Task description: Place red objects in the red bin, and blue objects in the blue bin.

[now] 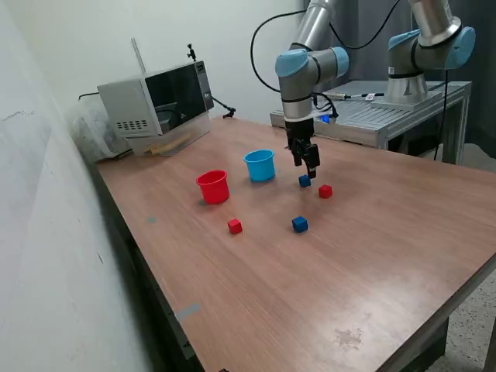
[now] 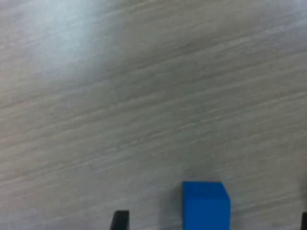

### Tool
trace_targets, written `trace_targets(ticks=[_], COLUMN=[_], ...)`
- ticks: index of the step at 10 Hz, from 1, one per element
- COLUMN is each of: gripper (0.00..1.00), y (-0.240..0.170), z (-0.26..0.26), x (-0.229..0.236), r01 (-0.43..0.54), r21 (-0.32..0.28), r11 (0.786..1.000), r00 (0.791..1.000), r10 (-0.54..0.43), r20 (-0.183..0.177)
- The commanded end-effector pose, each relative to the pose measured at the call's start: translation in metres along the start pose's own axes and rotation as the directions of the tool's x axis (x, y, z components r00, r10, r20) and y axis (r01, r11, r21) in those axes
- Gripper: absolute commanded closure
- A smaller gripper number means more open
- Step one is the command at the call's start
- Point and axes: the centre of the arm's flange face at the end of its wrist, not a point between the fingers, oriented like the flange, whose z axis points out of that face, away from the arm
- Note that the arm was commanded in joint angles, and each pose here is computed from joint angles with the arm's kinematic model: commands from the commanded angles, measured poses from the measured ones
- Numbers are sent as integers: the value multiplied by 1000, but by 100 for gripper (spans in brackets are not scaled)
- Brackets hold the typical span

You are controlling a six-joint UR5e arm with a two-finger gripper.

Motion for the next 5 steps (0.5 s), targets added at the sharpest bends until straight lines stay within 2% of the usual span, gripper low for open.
trace_targets(ticks=[1, 5], gripper=[0, 0], y=[3, 7], z=[7, 11], x=[0, -6], r01=[2, -10], r21=[7, 14], r11=[1000, 1000], r00=[1000, 1000], r10=[-3, 9], r20=[2, 4])
